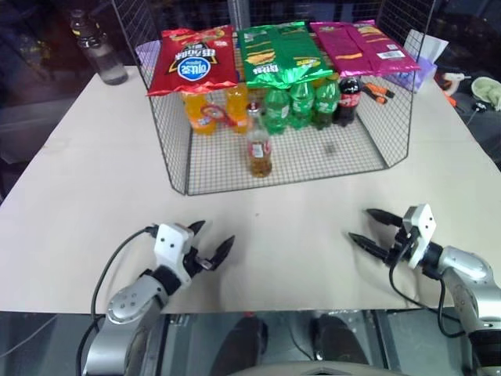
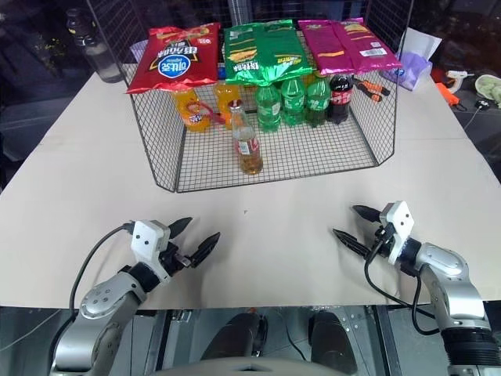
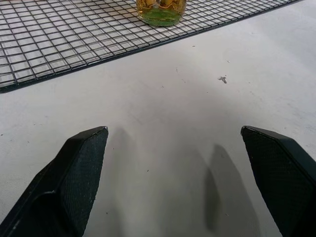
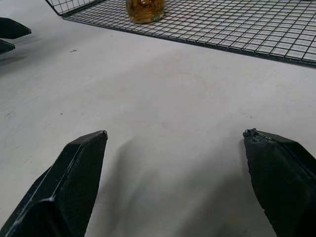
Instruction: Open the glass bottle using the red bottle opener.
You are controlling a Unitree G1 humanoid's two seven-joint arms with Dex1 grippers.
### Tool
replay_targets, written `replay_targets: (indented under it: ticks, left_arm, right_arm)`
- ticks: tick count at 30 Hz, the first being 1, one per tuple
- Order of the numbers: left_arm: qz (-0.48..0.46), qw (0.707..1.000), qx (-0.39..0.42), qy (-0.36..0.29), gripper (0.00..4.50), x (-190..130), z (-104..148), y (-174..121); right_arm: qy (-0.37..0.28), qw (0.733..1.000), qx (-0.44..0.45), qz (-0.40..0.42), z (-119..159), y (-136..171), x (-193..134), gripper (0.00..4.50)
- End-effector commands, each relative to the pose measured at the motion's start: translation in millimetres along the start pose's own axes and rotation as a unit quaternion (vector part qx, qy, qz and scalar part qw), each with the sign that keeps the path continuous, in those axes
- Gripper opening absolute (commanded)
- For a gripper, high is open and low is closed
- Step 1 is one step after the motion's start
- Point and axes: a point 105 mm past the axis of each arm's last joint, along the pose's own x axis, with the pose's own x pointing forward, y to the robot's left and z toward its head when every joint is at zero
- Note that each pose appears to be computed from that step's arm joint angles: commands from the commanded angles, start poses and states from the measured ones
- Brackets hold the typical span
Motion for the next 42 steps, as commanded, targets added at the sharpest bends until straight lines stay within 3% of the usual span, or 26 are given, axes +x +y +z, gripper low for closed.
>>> replay_targets:
  ticks: [1, 6, 27, 32, 42]
  left_arm:
    - [-0.002, 0.999, 0.024, -0.030, 4.50, 2, 19, -2]
    - [-0.003, 0.998, 0.032, -0.048, 4.50, 10, 32, -2]
    - [0.017, 0.997, 0.020, -0.074, 4.50, 16, 48, 2]
    - [0.051, 0.992, 0.025, -0.113, 4.50, 24, 70, 20]
    - [0.094, 0.974, 0.022, -0.203, 4.50, 55, 130, 59]
  right_arm:
    - [-0.013, 1.000, -0.019, -0.002, 8, -1, -4, 4.45]
    - [-0.015, 0.999, -0.030, 0.001, 9, -1, -2, 4.45]
    - [-0.028, 0.999, -0.038, 0.016, 15, 6, 5, 4.45]
    - [-0.056, 0.996, -0.051, 0.039, 35, 16, 14, 4.45]
    - [-0.165, 0.977, -0.066, 0.119, 112, 56, 37, 4.45]
